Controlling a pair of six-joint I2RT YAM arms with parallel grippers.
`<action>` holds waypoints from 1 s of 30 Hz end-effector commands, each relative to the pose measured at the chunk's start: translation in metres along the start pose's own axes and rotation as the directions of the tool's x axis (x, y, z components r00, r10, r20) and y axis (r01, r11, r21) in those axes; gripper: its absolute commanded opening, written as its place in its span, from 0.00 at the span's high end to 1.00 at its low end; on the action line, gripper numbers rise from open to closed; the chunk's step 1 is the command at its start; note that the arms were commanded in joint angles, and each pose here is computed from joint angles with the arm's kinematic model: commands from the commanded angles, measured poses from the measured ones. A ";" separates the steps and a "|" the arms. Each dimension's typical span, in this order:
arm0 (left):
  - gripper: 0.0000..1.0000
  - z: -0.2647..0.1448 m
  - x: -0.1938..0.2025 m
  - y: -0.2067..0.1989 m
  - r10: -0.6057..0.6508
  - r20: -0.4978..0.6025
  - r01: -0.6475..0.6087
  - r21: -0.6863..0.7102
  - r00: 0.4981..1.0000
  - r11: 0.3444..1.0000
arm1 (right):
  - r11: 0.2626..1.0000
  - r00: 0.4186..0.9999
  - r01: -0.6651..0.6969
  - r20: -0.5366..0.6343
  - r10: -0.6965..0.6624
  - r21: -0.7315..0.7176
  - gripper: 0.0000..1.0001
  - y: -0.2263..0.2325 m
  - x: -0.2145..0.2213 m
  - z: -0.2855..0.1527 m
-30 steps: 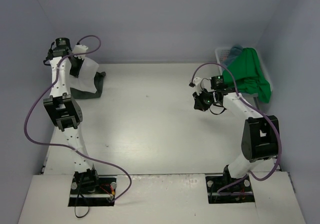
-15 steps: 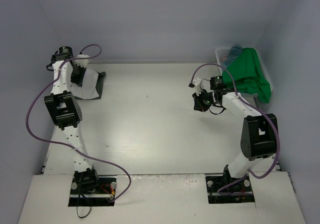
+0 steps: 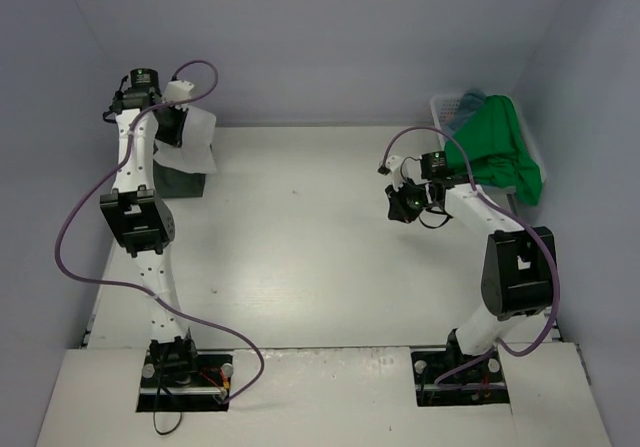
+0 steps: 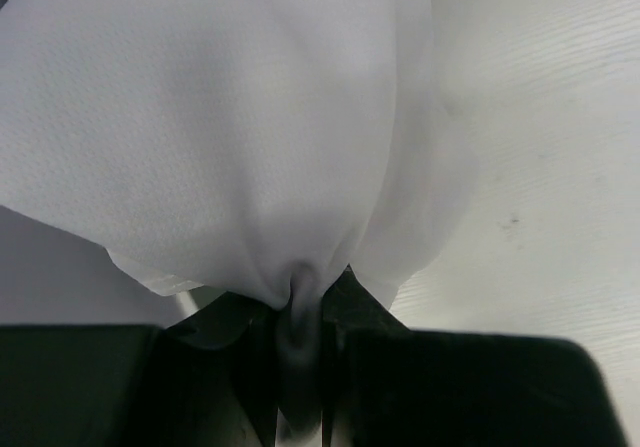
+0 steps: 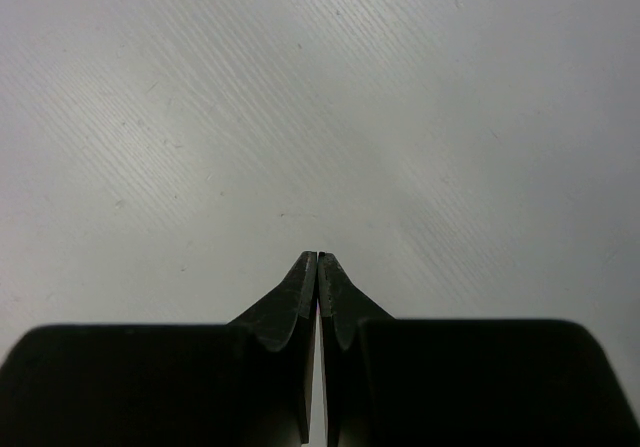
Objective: Fold and stack the t-shirts
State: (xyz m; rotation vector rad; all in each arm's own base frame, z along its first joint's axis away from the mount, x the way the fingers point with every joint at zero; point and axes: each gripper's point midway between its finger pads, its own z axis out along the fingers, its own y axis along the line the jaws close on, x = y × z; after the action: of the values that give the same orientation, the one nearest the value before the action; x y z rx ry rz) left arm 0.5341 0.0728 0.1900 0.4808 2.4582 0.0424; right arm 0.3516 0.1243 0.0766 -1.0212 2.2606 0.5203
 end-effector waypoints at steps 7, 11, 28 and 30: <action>1.00 -0.014 -0.008 -0.016 0.022 0.025 -0.022 0.026 0.999 0.999 | 1.000 0.999 0.020 0.049 -0.020 0.007 1.00 -0.001 -0.013 -0.009; 1.00 -0.010 0.002 -0.002 0.049 -0.001 -0.049 -0.010 0.999 0.999 | 1.000 0.999 0.012 0.042 -0.012 -0.003 1.00 -0.002 -0.011 -0.006; 1.00 0.000 0.015 0.031 0.105 -0.045 -0.108 -0.080 0.993 0.991 | 1.000 1.000 -0.005 0.024 0.005 -0.013 1.00 -0.004 -0.008 0.002; 1.00 0.009 0.025 0.035 0.103 -0.067 -0.108 -0.080 0.992 0.991 | 1.000 1.000 -0.005 0.020 0.006 -0.017 1.00 -0.002 -0.007 0.002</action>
State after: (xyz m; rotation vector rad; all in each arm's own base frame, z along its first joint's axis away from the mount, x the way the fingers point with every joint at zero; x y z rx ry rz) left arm 0.5245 0.0928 0.1560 0.5856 2.5407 0.1159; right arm 0.3507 0.1239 0.0687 -1.0188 2.2815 0.5372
